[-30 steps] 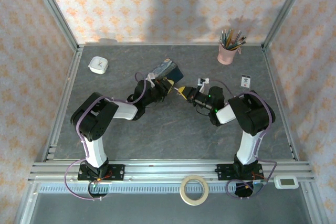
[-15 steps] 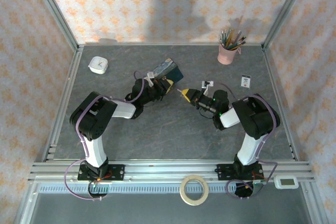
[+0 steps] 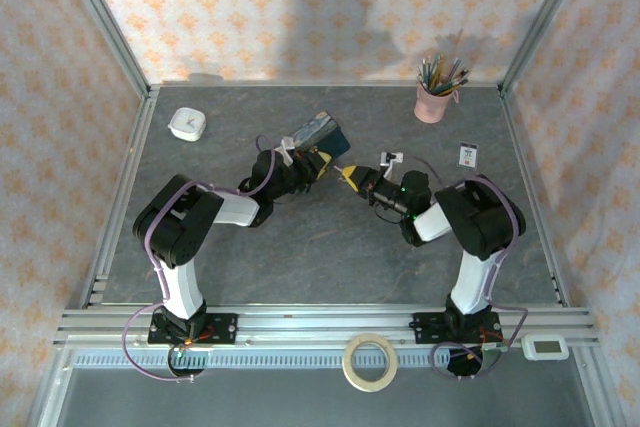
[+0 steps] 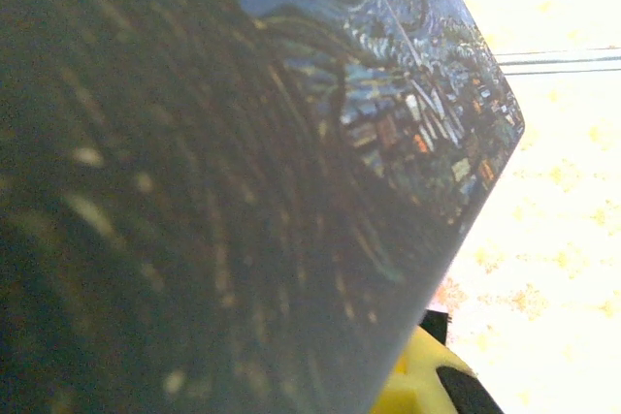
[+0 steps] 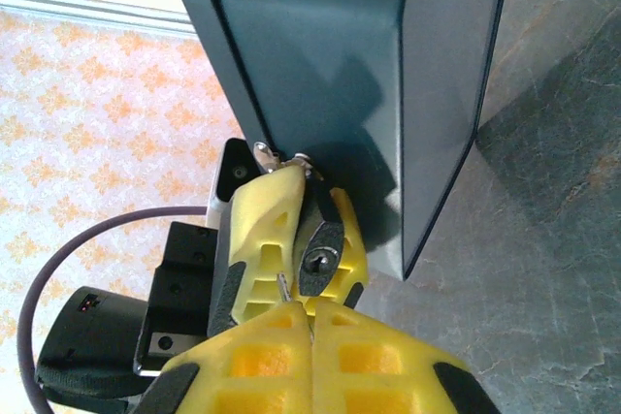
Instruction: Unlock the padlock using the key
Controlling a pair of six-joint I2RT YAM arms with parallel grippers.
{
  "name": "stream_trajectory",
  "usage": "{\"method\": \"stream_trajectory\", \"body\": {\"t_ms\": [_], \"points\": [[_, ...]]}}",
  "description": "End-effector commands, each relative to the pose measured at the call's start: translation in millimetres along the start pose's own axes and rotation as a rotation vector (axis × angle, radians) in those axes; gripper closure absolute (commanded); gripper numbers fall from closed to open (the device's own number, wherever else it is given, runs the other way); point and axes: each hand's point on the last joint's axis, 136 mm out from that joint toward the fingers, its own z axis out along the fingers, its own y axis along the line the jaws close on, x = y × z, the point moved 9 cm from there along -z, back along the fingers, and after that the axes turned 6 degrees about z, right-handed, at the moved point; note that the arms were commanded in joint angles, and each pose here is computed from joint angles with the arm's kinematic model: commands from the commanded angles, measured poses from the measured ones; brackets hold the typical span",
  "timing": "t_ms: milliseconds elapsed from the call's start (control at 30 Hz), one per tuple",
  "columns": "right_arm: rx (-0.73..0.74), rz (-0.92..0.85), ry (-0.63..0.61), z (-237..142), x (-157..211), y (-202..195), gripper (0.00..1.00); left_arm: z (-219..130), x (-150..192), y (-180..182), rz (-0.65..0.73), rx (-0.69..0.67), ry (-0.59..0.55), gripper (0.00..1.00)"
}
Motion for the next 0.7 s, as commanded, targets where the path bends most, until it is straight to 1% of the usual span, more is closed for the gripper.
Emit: {"method": "stream_trajectory", "body": {"t_ms": [0, 367, 667], "points": [[-0.058, -0.028, -0.013, 6, -3, 9, 1.0, -2, 4, -18, 0.019, 0.103, 0.01, 1.0], [-0.027, -0.016, -0.014, 3, 3, 2, 1.0, 1, 5, -20, 0.022, 0.107, 0.012, 1.0], [0.004, -0.017, -0.035, -7, 8, -1, 1.0, 2, 5, -19, 0.016, 0.105, 0.008, 1.0]]}}
